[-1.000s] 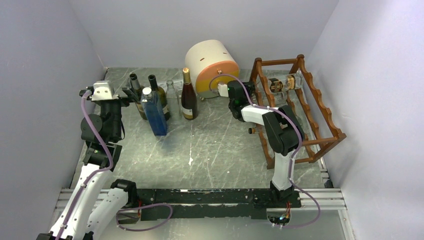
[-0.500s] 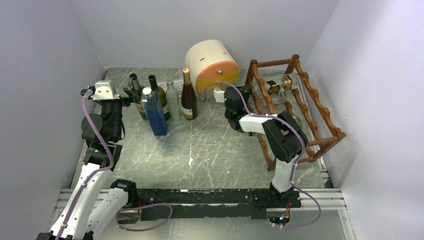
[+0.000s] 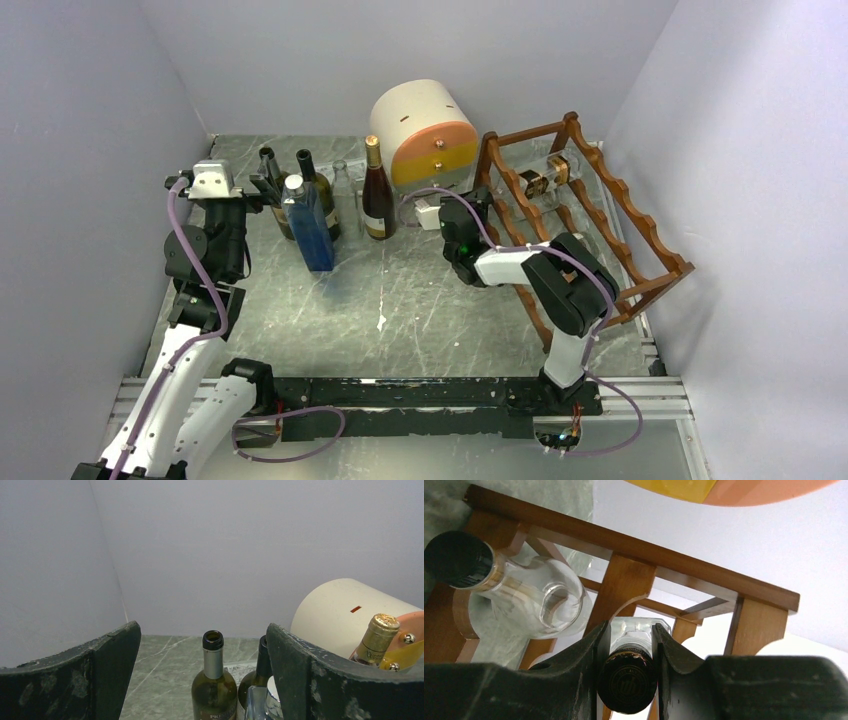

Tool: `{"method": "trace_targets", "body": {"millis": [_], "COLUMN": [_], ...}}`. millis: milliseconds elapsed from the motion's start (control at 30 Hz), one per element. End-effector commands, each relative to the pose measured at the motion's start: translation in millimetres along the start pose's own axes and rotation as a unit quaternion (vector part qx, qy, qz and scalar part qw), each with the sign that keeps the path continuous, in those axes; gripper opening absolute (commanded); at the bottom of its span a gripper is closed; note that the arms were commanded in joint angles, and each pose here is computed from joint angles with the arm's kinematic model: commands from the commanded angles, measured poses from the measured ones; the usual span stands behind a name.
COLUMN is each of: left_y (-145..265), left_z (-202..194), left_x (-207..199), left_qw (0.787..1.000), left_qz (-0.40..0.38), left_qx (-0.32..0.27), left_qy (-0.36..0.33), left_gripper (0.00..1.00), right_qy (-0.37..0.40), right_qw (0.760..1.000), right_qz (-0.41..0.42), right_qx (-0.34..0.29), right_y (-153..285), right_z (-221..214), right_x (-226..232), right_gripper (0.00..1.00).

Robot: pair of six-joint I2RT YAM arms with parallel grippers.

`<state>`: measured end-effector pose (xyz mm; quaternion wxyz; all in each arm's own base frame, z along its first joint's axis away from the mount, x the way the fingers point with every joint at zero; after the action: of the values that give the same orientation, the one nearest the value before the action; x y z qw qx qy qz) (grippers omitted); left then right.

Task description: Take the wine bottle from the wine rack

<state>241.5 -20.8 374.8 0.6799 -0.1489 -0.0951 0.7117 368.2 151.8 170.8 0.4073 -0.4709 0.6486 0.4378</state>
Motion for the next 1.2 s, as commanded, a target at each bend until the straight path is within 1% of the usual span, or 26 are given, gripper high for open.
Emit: {"method": "trace_targets", "body": {"millis": [0, 167, 267, 433, 567, 667, 733, 800, 900, 1033, 1100, 1167], "left_y": [-0.7, -0.5, -0.8, -0.9, -1.0, -1.1, -1.3, -1.4, -1.0, -0.5, -0.8, -1.1], "left_z": [2.0, 3.7, 3.0, 2.7, 1.5, 1.4, 1.3, 1.3, 2.8, 2.7, 2.4, 2.9], "left_x": [-0.3, -0.8, -1.5, -2.0, -1.8, -1.8, -2.1, -2.6, -2.9, -1.9, -2.3, -3.4], "left_qw": [1.000, 1.000, 1.000, 1.000, 1.000, 1.000, 1.000, 1.000, 1.000, 1.000, 1.000, 1.000], "left_qz": [-0.008, -0.010, -0.013, -0.014, -0.013, -0.013, -0.014, -0.016, -0.017, -0.014, -0.015, -0.018], "left_qx": [-0.008, -0.010, -0.009, -0.008, -0.006, -0.006, -0.006, -0.006, -0.007, -0.007, -0.007, -0.005], "left_qy": [0.003, 0.005, 0.006, 0.007, 0.006, 0.007, 0.008, 0.009, 0.009, 0.008, 0.009, 0.010], "left_gripper": [0.99, 0.99, 0.99, 0.99, 0.99, 0.99, 0.99, 0.99, 0.99, 0.99, 0.99, 0.99], "right_qy": [0.066, 0.090, 0.102, 0.106, 0.086, 0.034, 0.014, 0.025, 0.059, 0.079, 0.070, 0.037], "right_qw": [0.996, 0.990, 0.988, 0.988, 0.986, 0.983, 0.979, 0.976, 0.974, 0.970, 0.969, 0.969], "right_qz": [0.027, 0.067, 0.062, 0.054, 0.064, 0.097, 0.110, 0.121, 0.135, 0.153, 0.153, 0.153], "right_qx": [-0.050, -0.090, -0.096, -0.103, -0.128, -0.155, -0.173, -0.180, -0.173, -0.174, -0.180, -0.192], "right_y": [12.8, 23.0, 30.2, 43.9, 57.2, 60.8, 64.4, 65.4, 64.3, 67.6, 70.2, 72.7], "right_z": [24.2, 39.9, 45.7, 59.0, 70.9, 74.5, 74.7, 74.6, 73.4, 76.3, 78.4, 79.9], "right_x": [20.8, 40.8, 45.1, 39.4, 39.8, 40.2, 40.6, 47.3, 62.2, 74.1, 74.1, 66.8], "right_gripper": [0.00, 0.00, 0.00, 0.00, 0.00, 0.00, 0.00, 0.00, 0.00, 0.00, 0.00, 0.00]}}
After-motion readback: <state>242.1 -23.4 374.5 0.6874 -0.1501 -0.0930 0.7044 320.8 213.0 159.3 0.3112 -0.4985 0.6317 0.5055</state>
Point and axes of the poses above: each gripper's point midway between its finger pads, its own y axis back along the fingers, its own x axis along the line the jaws close on, z = x × y, the point moved 7 cm from there along y, back along the fingers, and after that the axes turned 5 degrees about y, right-handed, at the moved point
